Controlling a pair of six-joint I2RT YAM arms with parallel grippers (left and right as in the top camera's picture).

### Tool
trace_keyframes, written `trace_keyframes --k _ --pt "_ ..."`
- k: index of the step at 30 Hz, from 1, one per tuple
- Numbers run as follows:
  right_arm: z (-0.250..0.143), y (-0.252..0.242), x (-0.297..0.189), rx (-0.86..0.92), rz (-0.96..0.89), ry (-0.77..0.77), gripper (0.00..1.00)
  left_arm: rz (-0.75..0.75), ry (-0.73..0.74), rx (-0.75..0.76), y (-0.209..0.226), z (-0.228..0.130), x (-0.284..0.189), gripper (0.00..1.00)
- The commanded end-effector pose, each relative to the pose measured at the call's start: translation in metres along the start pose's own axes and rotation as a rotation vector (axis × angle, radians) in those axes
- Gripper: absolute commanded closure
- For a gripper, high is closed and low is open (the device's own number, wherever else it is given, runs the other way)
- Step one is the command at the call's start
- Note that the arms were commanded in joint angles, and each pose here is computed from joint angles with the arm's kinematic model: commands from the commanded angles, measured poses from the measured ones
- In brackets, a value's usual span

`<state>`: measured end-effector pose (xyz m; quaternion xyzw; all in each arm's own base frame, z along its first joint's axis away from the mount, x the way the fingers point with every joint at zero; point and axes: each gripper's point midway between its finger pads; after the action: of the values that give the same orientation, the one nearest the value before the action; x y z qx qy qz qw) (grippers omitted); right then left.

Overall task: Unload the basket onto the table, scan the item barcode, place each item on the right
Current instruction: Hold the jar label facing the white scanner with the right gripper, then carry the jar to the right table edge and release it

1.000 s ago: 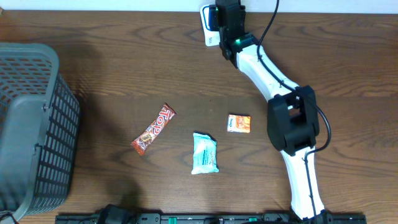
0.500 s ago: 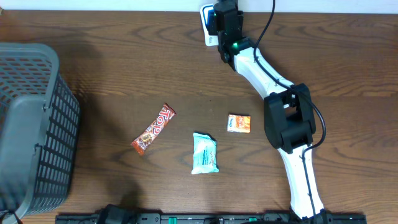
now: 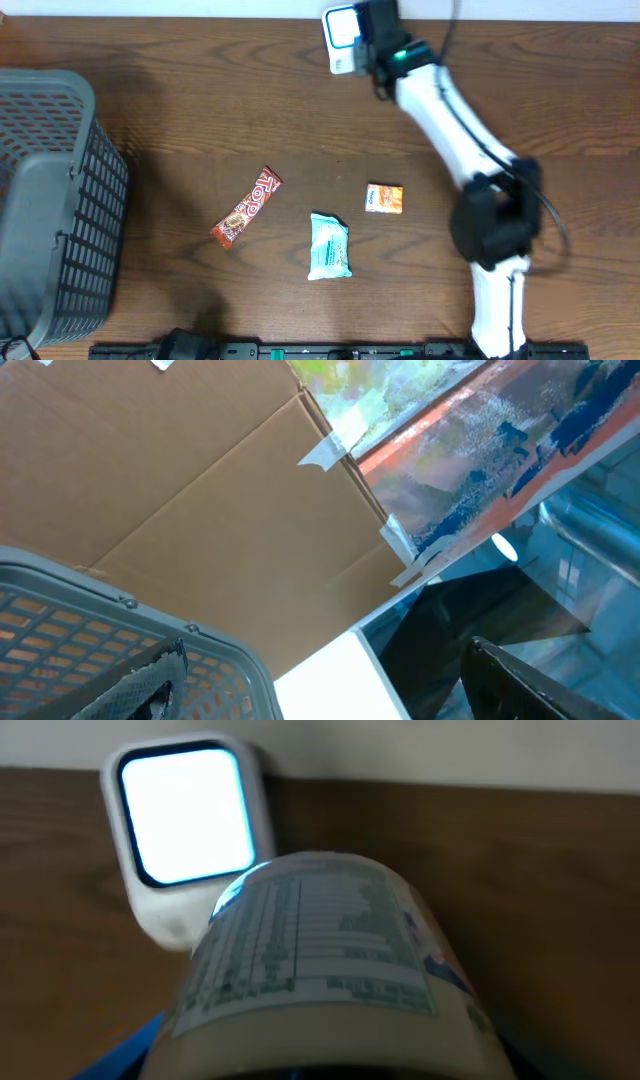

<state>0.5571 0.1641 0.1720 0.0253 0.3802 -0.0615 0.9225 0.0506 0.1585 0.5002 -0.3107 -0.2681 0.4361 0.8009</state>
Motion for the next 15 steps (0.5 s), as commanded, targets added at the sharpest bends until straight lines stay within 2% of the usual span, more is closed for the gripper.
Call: trace_keyframes --k 1,5,9,15 --pt "0.052 -0.082 -0.082 0.234 -0.170 -0.114 0.47 0.000 0.003 -0.019 -0.001 -0.003 0.000 0.12" --pt "0.014 -0.176 -0.122 0.484 -0.384 0.035 0.47 0.000 0.004 -0.019 -0.001 -0.005 0.000 0.12" --pt "-0.025 -0.262 -0.141 0.686 -0.598 0.165 0.47 0.000 0.005 -0.031 0.000 -0.006 0.000 0.12" --pt "-0.075 -0.356 -0.128 0.907 -0.720 0.314 0.43 0.000 0.007 -0.027 -0.001 -0.008 0.001 0.12"
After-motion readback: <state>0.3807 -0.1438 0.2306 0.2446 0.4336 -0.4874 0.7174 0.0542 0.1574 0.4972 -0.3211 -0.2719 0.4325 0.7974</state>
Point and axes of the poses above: each gripper's point midway between its finger pads, its own x axis out along the fingers, its own y axis along the line the jaws close on, z = x × y, and after that the axes turned 7 degrees about x, right-handed
